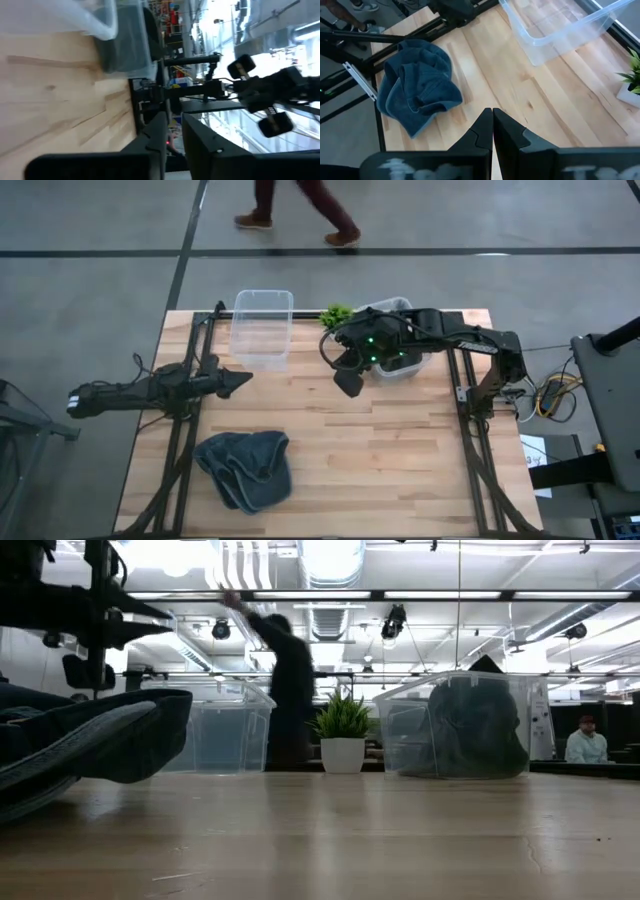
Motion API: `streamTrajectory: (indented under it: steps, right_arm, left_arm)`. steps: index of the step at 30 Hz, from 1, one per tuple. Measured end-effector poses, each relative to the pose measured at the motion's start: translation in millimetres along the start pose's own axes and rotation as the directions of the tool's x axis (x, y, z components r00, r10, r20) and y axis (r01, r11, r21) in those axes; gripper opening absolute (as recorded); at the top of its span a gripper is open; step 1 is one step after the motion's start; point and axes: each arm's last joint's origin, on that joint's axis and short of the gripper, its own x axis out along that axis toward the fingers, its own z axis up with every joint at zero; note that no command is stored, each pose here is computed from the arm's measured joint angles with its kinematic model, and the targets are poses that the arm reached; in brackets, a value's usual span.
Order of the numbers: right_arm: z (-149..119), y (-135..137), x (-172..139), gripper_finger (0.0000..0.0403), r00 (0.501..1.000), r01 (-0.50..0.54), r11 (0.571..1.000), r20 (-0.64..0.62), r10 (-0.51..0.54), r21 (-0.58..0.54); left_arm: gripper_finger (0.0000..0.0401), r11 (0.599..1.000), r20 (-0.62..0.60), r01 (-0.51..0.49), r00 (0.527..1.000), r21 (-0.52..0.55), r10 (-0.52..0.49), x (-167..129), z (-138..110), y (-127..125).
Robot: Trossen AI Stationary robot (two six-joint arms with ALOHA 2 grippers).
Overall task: Pick & Place hat
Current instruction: Put the right blue cap into the left transparent bin
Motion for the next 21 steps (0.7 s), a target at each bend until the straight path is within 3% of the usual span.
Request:
streamTrajectory:
  steps: [9, 13, 18, 21]
  right_arm:
    - [-5, 8, 2, 0.0008, 1.000, -0.012, 1.000, -0.013, 0.012, -0.013]
    - [-6, 10, 2, 0.0008, 1.000, -0.016, 1.000, -0.016, 0.015, -0.013]
    - [-6, 10, 2, 0.0008, 1.000, -0.018, 1.000, -0.018, 0.017, -0.018]
    - [-8, 12, 2, 0.0008, 1.000, -0.018, 0.999, -0.027, 0.017, -0.037]
  left_arm:
    - [0.0128, 0.995, 0.030, 0.082, 0.996, 0.048, -0.084, -7, 6, -30]
    - [0.0145, 0.992, -0.026, 0.123, 0.992, 0.042, -0.122, -10, 7, -48]
    - [0.0149, 0.987, -0.090, 0.107, 0.991, 0.124, -0.096, -7, 9, -77]
    - [0.0149, 0.975, -0.121, 0.032, 0.993, 0.221, -0.005, -1, 10, -97]
